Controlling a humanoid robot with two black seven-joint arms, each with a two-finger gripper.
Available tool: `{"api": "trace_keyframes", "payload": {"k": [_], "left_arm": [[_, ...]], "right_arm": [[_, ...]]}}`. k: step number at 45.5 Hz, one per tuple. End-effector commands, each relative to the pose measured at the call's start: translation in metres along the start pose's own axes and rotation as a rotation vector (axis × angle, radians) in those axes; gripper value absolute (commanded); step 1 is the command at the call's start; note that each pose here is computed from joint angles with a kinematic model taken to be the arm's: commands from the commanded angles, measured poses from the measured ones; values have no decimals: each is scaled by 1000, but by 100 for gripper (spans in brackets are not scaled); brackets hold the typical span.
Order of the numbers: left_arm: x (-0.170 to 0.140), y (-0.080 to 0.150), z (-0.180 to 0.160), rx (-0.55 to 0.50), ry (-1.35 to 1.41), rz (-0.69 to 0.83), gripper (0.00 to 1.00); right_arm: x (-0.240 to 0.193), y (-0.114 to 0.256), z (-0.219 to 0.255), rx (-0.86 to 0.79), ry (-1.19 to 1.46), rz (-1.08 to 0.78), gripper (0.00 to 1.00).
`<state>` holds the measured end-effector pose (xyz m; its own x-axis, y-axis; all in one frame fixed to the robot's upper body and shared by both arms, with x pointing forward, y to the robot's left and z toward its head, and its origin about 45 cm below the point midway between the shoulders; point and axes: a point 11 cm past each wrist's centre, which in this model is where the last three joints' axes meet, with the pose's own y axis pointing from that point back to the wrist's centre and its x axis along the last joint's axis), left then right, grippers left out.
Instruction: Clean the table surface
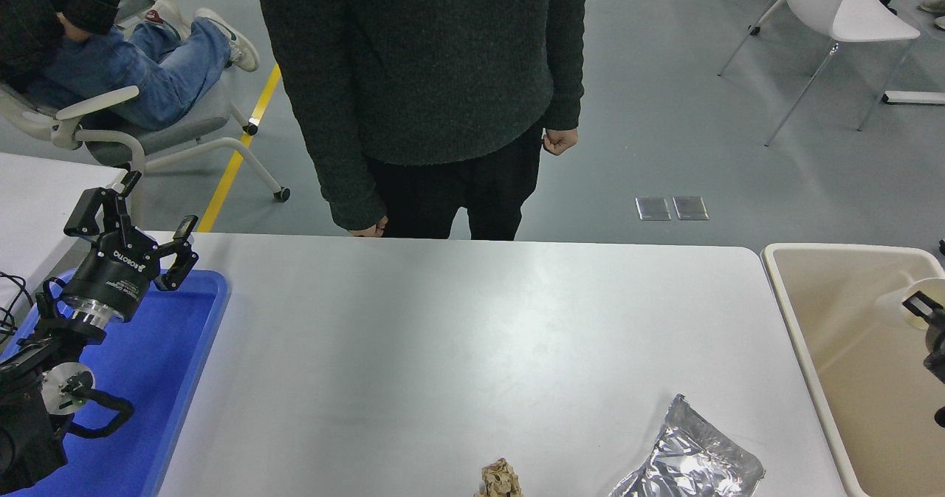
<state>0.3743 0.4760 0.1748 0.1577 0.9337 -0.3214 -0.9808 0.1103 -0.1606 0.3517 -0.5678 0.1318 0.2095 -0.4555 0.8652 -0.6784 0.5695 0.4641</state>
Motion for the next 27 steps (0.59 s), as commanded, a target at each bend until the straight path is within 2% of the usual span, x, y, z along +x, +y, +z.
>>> {"api": "trace_keyframes", "payload": {"k": [1,16,27], "left_arm": [[0,0,0,0,0,0,100],[0,0,0,0,0,0,100],[0,0,0,0,0,0,100]], "right_arm": [[-7,0,-3,-4,-7,-9,0],[-13,1,-9,6,-16,-21,0],[-46,5,-13,9,3,-86,0]]}}
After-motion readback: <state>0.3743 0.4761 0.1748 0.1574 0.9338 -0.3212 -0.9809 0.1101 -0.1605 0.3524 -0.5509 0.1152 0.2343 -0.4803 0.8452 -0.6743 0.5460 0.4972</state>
